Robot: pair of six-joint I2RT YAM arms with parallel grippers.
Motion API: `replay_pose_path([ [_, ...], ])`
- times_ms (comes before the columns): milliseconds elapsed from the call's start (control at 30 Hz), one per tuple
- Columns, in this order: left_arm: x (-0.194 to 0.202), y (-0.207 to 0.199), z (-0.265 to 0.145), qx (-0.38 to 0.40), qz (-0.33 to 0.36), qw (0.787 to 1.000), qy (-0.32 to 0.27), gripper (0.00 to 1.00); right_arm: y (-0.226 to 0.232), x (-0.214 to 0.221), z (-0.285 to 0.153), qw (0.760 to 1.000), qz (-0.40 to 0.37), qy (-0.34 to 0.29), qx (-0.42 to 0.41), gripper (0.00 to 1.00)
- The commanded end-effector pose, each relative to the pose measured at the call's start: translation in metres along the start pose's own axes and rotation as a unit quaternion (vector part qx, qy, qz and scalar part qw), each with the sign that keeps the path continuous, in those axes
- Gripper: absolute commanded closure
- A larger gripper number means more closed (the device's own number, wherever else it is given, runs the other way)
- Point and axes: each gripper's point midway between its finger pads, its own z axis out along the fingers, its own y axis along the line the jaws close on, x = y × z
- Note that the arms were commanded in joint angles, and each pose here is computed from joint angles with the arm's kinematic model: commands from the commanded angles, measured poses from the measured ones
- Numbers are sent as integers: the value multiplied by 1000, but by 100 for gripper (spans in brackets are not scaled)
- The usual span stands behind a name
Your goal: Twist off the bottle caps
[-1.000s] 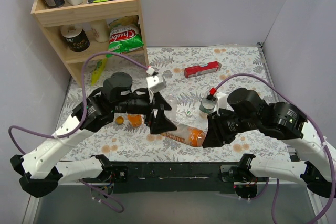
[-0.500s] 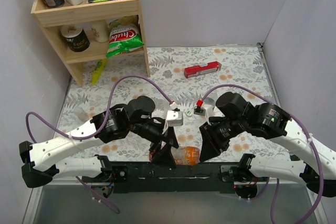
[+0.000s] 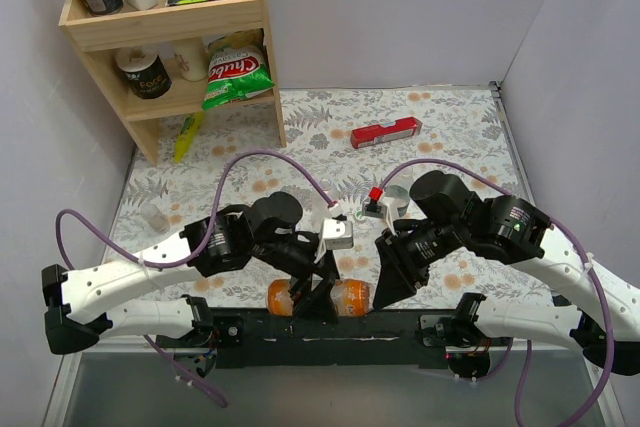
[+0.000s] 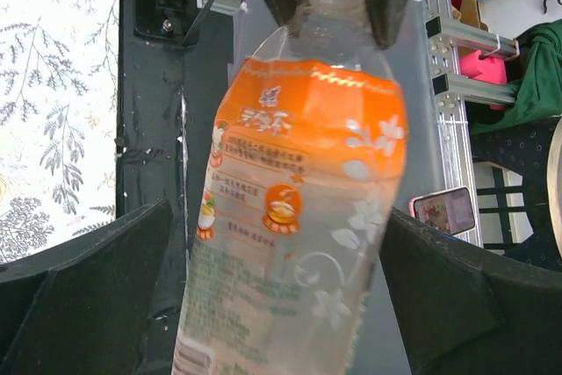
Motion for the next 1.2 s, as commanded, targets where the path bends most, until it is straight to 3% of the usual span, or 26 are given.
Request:
replay_pose_path([
  [0,7,-5,3,11,2,1000,9,4,17,-13,-4,998,-41,-24,-33,99],
  [267,14,-11,4,32,-9,999,28,48,11,-14,-2,998,-43,-29,-23,99],
  [333,15,-11,5,35,-14,999,32,55,10,-14,-2,998,-45,-29,-21,99],
  [533,16,-9,7,23,-38,999,22,64,8,-26,-4,998,-49,-48,1,99],
  [600,16,4,11,-8,-53,999,-7,69,3,-38,-8,996,-49,-75,29,69],
  [667,9,9,5,-37,-80,995,-47,69,-3,-55,-12,990,-33,-120,62,51],
  [700,10,22,6,-68,-90,991,-67,70,-3,-63,-16,987,-28,-144,70,32],
  [867,-2,46,-13,-148,-124,969,-155,71,-13,-112,-38,948,27,-297,113,21],
  [1033,-20,62,-32,-201,-151,940,-233,71,-25,-138,-48,914,63,-381,126,19],
  [1167,-31,62,-40,-202,-151,929,-272,71,-35,-155,-59,885,80,-435,145,21],
])
